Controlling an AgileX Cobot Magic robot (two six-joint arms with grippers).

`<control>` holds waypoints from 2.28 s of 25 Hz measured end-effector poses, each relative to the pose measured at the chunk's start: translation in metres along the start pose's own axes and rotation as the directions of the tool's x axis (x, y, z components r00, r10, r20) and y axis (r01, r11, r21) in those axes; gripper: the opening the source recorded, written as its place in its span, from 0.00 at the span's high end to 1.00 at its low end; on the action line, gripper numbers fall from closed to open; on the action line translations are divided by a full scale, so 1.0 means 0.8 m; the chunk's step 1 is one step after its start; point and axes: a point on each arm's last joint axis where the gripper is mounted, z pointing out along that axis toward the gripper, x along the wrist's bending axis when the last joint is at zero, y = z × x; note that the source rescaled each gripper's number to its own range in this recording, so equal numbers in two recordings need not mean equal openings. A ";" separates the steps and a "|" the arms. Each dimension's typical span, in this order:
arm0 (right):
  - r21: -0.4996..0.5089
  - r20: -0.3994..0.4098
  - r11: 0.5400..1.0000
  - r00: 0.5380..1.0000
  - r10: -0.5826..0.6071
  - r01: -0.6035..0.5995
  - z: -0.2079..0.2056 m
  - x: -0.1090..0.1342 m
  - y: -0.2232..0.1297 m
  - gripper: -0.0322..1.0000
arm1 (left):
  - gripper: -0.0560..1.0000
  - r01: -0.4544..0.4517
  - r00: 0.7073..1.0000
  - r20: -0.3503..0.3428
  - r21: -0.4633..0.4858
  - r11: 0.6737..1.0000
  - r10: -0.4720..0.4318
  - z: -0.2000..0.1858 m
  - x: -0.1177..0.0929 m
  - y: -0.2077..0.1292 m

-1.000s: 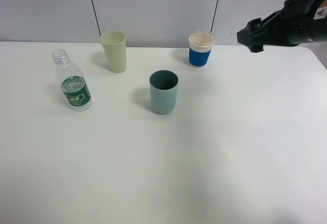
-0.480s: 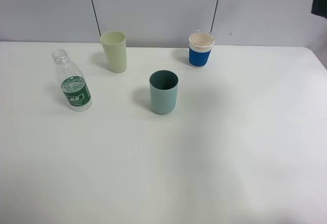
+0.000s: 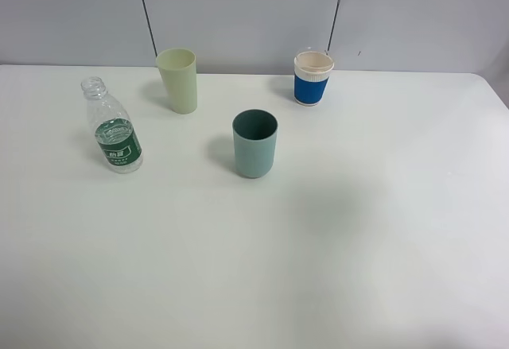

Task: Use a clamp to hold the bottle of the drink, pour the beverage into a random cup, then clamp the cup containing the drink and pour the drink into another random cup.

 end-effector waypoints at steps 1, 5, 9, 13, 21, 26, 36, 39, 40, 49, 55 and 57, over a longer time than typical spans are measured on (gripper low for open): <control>-0.014 0.003 1.000 1.000 0.004 -0.004 -0.011 -0.001 -0.004 0.42 | 0.00 0.000 1.000 0.000 0.000 1.000 0.000 0.000 0.000 0.000; -0.052 0.014 0.998 1.000 0.021 -0.020 -0.049 -0.006 -0.025 0.42 | 0.00 0.000 1.000 0.000 0.000 1.000 0.000 0.000 0.000 0.000; -0.049 0.023 0.998 0.999 0.035 -0.034 -0.077 -0.008 -0.048 0.42 | 0.00 0.000 1.000 0.000 0.000 1.000 0.000 0.000 0.000 0.000; -0.080 0.004 0.995 0.998 0.056 -0.055 -0.097 -0.007 -0.066 0.42 | 0.00 0.000 1.000 0.000 0.000 1.000 0.000 0.000 0.000 0.000; 0.018 -0.074 0.998 0.996 0.056 -0.055 -0.063 0.009 -0.121 0.42 | 0.00 0.000 1.000 0.000 0.000 1.000 0.000 0.000 0.000 0.000; 0.069 -0.115 0.996 0.991 0.065 -0.057 -0.044 0.017 -0.136 0.42 | 0.00 0.000 1.000 0.000 0.000 1.000 0.000 0.000 0.000 0.000; 0.063 -0.115 0.996 0.991 0.065 -0.058 -0.044 0.017 -0.135 0.42 | 0.00 0.000 1.000 0.000 0.000 1.000 0.000 0.000 0.000 0.000; 0.063 -0.115 0.996 0.991 0.065 -0.058 -0.044 0.017 -0.135 0.42 | 0.00 0.000 1.000 0.000 0.000 1.000 0.000 0.000 0.000 0.000; 0.063 -0.115 0.996 0.991 0.065 -0.058 -0.044 0.017 -0.135 0.42 | 0.00 0.000 1.000 0.000 0.000 1.000 0.000 0.000 0.000 0.000; 0.064 -0.093 0.996 0.993 0.075 -0.070 -0.044 0.017 -0.135 0.42 | 0.00 0.000 1.000 0.000 0.000 1.000 0.000 0.000 0.000 0.000; 0.066 0.010 0.991 0.993 0.115 -0.115 -0.043 0.018 -0.135 0.42 | 0.00 0.000 1.000 0.000 0.000 1.000 0.000 0.000 0.000 0.000; 0.066 0.021 0.991 0.993 0.119 -0.120 -0.043 0.018 -0.135 0.42 | 0.00 0.000 1.000 0.000 0.000 1.000 0.000 0.000 0.000 0.000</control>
